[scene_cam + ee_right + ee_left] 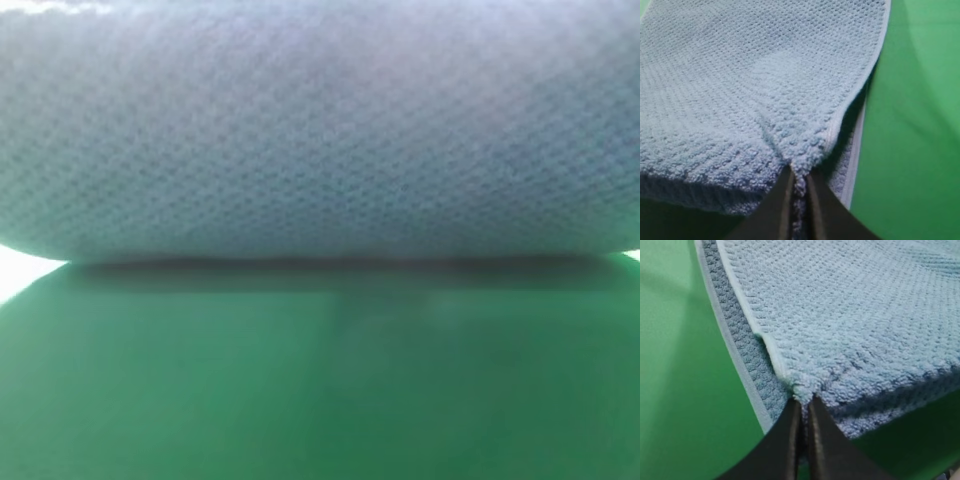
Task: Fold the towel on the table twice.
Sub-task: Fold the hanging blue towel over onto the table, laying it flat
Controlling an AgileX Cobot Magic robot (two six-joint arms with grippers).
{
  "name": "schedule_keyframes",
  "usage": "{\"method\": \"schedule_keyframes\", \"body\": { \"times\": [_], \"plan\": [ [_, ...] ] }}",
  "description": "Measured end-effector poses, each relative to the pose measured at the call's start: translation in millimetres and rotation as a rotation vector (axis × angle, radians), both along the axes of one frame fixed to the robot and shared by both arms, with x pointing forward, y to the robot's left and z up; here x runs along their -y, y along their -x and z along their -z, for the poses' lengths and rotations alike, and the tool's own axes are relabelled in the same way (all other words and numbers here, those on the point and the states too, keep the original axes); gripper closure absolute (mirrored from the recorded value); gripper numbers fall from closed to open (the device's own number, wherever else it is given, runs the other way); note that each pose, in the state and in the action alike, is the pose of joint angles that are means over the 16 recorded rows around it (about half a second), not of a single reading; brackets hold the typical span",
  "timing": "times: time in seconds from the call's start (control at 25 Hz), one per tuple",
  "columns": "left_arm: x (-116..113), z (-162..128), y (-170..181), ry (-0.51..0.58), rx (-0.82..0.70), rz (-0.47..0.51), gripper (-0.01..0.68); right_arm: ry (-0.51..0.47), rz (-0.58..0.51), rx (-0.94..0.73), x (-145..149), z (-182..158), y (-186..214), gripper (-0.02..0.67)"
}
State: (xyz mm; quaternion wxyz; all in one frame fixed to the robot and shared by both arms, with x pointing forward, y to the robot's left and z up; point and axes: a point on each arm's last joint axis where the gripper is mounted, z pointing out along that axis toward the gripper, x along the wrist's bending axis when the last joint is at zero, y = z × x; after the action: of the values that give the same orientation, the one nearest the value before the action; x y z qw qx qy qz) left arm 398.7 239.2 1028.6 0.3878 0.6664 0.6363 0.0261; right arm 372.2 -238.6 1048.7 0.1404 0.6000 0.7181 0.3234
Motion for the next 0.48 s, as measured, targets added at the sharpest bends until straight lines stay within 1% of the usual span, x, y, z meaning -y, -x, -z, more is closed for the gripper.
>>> {"method": "schedule_keyframes", "body": {
  "times": [0.2, 0.36, 0.48],
  "plan": [
    [-1, 5, -13, -0.008, 0.021, -0.04, 0.673, 0.017, -0.003, 0.0, -5, 4, -15, 0.649],
    [-1, 6, -33, -0.02, 0.033, -0.076, 0.673, 0.048, -0.009, 0.011, -12, 4, -36, 0.649],
    [1, 7, -54, -0.034, 0.033, -0.095, 0.673, 0.081, -0.017, 0.017, -18, 5, -56, 0.649]
  ]
}}
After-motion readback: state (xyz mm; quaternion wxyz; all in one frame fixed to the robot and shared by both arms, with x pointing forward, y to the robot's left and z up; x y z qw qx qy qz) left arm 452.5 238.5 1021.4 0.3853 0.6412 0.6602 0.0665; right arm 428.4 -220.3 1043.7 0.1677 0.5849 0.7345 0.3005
